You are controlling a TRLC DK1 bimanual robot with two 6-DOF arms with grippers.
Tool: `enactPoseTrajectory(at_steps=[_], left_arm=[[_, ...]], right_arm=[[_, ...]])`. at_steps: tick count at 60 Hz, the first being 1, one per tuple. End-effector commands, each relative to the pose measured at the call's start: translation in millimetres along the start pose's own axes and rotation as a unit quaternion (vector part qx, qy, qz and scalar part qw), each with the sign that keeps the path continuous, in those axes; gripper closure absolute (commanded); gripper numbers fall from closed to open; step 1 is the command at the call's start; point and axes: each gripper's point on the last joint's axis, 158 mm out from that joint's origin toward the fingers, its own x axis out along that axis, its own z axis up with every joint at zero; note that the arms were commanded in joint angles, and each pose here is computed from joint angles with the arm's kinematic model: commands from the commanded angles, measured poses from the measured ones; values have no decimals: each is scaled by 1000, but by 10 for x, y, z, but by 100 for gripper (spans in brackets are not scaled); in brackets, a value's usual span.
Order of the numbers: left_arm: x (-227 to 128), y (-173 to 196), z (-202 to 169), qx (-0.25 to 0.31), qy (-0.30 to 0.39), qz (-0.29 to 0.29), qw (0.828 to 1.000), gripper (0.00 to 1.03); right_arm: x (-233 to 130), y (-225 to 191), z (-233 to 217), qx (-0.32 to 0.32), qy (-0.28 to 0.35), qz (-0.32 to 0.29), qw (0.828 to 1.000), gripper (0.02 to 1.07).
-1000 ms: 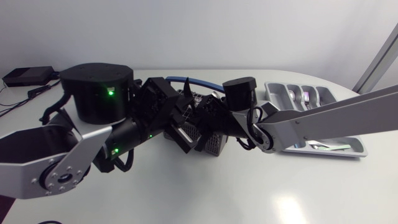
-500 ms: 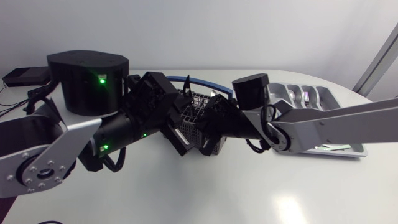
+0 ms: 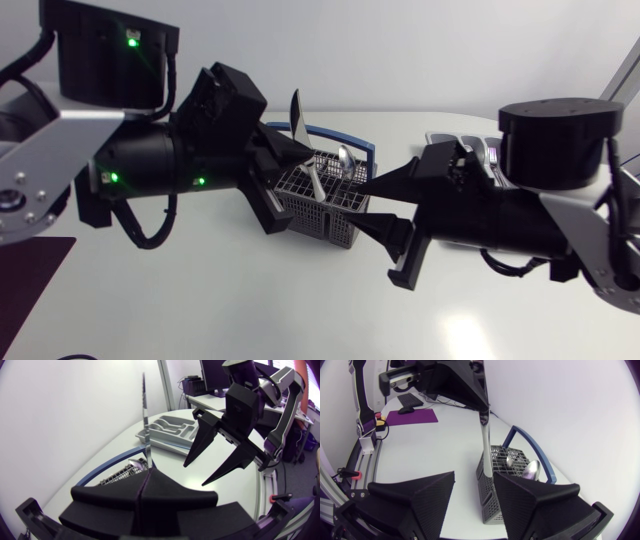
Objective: Unload the cutlery basket into the drawer organizer.
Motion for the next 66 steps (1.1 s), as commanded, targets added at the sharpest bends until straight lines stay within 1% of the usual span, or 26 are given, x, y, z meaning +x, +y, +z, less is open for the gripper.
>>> enactPoseTrajectory(at_steps=[1,7,10,18,31,36,41,44,59,66], left_arm=[[2,69,165,-29,-10,-18,999,100],[4,-47,182,-46,-2,-68,997,100],[1,-108,183,-52,0,-94,994,100],[-14,-247,196,-57,2,-134,989,100],[1,-542,217,-57,5,-191,980,100],[-14,-603,238,-57,4,-205,977,100],[-28,-648,218,-52,9,-213,976,100],[-34,-658,201,-50,12,-215,975,100],[-51,-647,172,-48,16,-214,976,100],[-64,-611,190,-48,14,-210,976,100]], right_arm=[[-93,82,-69,6,2,8,1000,46],[-155,175,-24,11,-3,22,1000,45],[-180,213,13,16,-7,32,999,43],[-181,233,83,26,-14,41,999,43],[-57,288,148,39,-15,61,997,44],[-32,300,178,42,-18,66,997,50],[-18,296,205,43,-19,67,997,62],[-17,299,213,43,-19,68,997,67],[2,323,193,46,-15,76,996,101],[-5,341,185,46,-12,79,996,102]])
